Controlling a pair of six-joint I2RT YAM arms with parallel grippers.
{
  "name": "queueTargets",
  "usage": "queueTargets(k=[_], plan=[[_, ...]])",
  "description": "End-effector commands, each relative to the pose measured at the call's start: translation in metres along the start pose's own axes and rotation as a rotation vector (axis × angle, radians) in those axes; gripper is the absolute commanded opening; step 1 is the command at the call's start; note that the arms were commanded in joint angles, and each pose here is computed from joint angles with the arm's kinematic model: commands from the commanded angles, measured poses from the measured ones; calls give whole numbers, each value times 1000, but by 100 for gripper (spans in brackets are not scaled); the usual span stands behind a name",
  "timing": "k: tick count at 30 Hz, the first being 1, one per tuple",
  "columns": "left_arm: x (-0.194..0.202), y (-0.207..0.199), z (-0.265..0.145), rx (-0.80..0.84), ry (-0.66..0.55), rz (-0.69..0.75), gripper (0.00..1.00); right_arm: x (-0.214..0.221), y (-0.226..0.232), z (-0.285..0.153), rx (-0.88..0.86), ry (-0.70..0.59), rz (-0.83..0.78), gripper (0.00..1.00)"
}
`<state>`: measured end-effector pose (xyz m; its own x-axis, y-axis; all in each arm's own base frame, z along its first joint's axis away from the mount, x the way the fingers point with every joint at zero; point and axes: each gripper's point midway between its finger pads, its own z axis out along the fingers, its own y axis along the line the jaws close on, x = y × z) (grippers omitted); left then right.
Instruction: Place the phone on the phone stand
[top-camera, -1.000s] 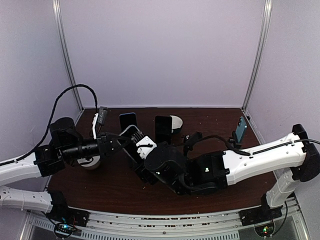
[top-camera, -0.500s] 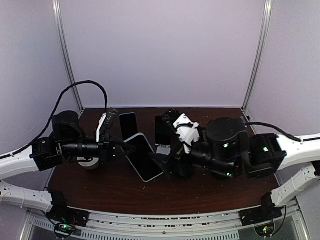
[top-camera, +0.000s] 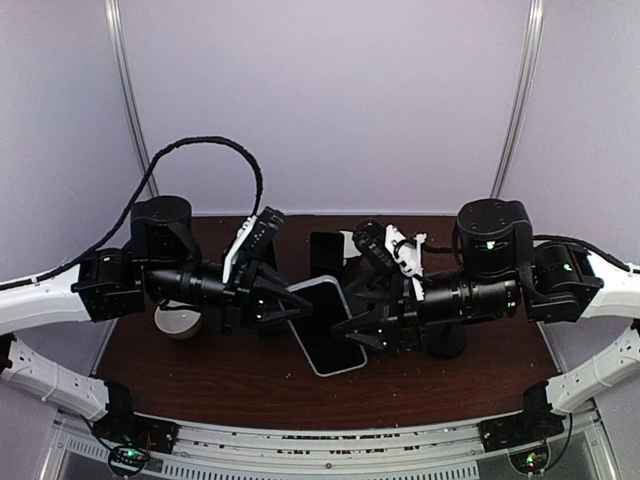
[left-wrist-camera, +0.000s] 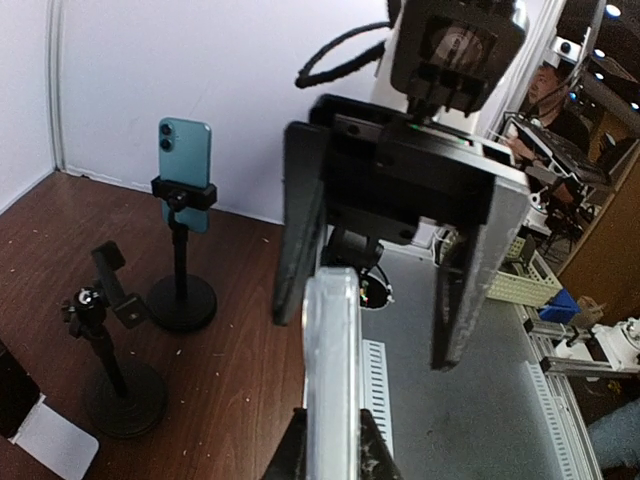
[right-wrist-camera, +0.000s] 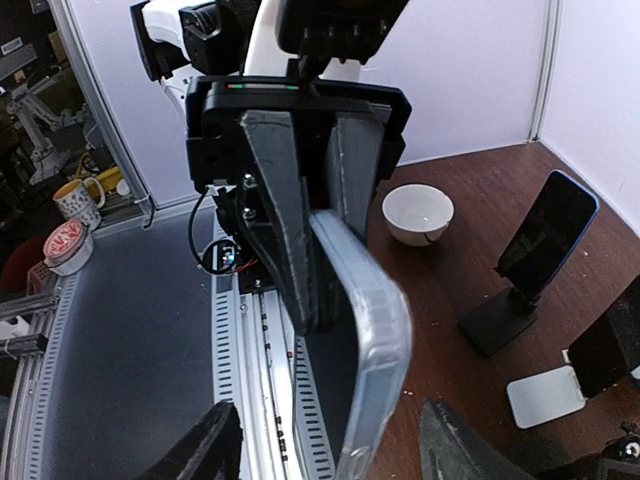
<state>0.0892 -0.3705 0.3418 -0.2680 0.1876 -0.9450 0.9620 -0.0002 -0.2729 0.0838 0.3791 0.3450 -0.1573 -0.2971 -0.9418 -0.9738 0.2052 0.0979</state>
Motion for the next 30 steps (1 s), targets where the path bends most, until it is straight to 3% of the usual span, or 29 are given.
queueTargets(k=[1,10,16,21,23,25,27,30], plan=[[-42,-29,-5,84,-105,125,0,17,15,3,-111,65,24,60],[-49,-41,5,121,-124,159,0,16,19,-5,-154,28,50,29],[-52,-32,21,92,-121,154,0,24,19,3,-163,68,65,0],[-53,-10,22,-33,-129,138,64,25,-18,-16,-28,44,135,0],[-53,13,19,-164,-120,114,79,23,-39,-34,47,20,173,0],[-50,39,15,-310,-96,94,85,19,-60,-59,156,-17,200,0],[-48,67,16,-457,-43,75,85,15,-84,-91,306,-49,220,0],[-38,102,30,-599,54,15,58,22,-115,-135,535,-27,250,0]])
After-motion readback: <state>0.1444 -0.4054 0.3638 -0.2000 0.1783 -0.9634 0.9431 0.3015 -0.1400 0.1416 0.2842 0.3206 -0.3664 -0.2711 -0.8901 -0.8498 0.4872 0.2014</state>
